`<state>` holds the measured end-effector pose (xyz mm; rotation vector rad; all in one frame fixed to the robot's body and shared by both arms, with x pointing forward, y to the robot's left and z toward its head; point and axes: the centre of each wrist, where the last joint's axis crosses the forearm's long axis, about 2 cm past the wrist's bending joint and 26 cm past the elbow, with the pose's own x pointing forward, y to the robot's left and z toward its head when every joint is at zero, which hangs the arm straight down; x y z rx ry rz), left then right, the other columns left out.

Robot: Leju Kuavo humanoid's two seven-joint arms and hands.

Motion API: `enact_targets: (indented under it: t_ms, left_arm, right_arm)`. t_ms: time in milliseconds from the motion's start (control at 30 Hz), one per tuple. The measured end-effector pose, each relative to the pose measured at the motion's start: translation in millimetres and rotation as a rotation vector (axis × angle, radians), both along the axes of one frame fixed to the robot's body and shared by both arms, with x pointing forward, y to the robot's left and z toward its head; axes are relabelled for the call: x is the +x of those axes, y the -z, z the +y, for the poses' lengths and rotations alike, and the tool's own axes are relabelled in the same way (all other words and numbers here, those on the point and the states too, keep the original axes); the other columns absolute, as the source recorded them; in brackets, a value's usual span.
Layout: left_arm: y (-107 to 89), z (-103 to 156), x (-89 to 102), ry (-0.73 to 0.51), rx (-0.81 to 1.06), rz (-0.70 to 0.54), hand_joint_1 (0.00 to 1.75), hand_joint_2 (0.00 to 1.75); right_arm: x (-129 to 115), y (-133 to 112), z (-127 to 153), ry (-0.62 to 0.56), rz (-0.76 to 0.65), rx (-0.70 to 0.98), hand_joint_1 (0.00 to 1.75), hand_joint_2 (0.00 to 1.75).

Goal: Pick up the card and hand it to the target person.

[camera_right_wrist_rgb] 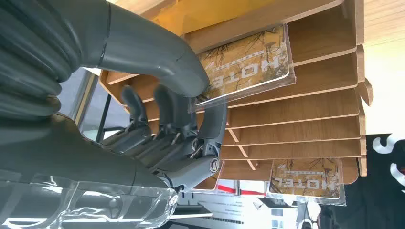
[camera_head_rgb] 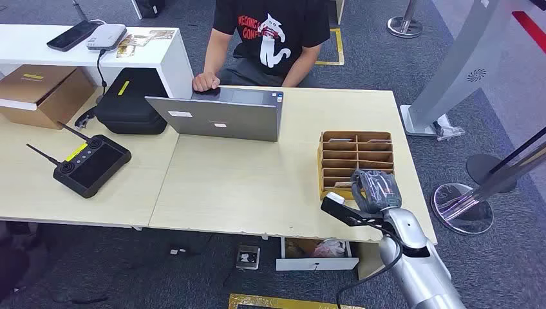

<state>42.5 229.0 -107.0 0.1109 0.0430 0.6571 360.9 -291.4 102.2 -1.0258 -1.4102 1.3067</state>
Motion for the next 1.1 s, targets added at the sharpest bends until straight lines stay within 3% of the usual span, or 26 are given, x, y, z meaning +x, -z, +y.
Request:
enact_targets:
  t_ms: [633,1100]
  left_arm:
    - [-0.4,-3.8,0.0,-0.021,-0.004,-0.011,0.00,0.00]
    - [-0.4,-2.6,0.2,-0.021,0.003,-0.003,0.00,0.00]
  right_arm:
    - [6.0,-5.7,7.7,0.000,-0.026,0.057,1.75,1.75]
    - [33.9,-61.9,23.1,-0.037,-0.276,0.192,1.75,1.75]
